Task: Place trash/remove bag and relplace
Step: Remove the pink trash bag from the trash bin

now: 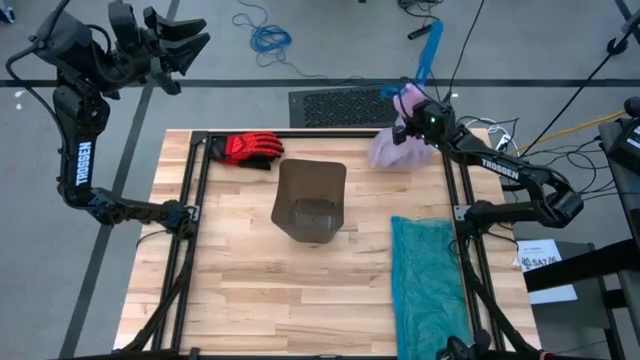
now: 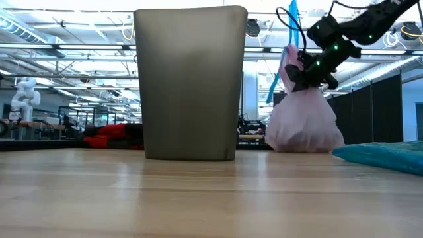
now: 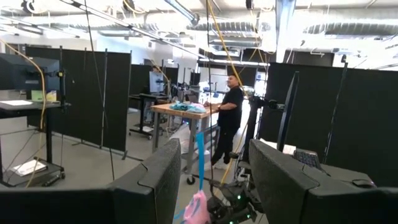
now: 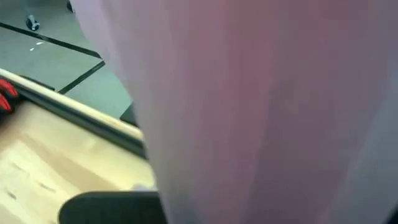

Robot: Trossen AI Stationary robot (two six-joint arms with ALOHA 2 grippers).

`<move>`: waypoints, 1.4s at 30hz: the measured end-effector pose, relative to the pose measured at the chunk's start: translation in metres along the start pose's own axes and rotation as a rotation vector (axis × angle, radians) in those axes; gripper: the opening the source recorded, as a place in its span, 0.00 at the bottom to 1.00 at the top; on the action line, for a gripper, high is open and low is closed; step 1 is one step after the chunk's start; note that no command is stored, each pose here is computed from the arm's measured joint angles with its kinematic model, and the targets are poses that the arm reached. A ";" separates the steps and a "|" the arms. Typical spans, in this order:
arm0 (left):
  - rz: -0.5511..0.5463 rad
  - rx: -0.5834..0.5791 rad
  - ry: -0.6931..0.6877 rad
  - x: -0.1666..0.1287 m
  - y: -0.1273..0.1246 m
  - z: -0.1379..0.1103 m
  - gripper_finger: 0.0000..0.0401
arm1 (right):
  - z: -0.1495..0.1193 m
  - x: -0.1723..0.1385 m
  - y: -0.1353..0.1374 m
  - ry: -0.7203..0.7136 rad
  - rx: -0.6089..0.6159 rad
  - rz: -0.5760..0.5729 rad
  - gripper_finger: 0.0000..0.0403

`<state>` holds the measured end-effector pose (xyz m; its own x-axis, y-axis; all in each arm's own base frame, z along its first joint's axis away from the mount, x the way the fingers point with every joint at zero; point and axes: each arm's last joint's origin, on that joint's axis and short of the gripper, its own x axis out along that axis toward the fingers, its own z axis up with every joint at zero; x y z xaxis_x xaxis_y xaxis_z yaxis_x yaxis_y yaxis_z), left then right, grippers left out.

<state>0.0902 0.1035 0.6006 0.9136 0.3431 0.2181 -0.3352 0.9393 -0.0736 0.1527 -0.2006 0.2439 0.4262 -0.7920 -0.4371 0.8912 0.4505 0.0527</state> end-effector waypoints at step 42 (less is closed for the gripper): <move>0.026 -0.088 0.134 0.000 0.004 -0.015 0.46 | -0.010 -0.014 -0.003 0.216 0.306 -0.037 0.42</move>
<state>0.0929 0.1072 0.5856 0.9295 0.3592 0.0835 -0.3428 0.9251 -0.1634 0.1428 -0.1864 0.2409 0.3792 -0.6856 -0.6214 0.9245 0.2532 0.2849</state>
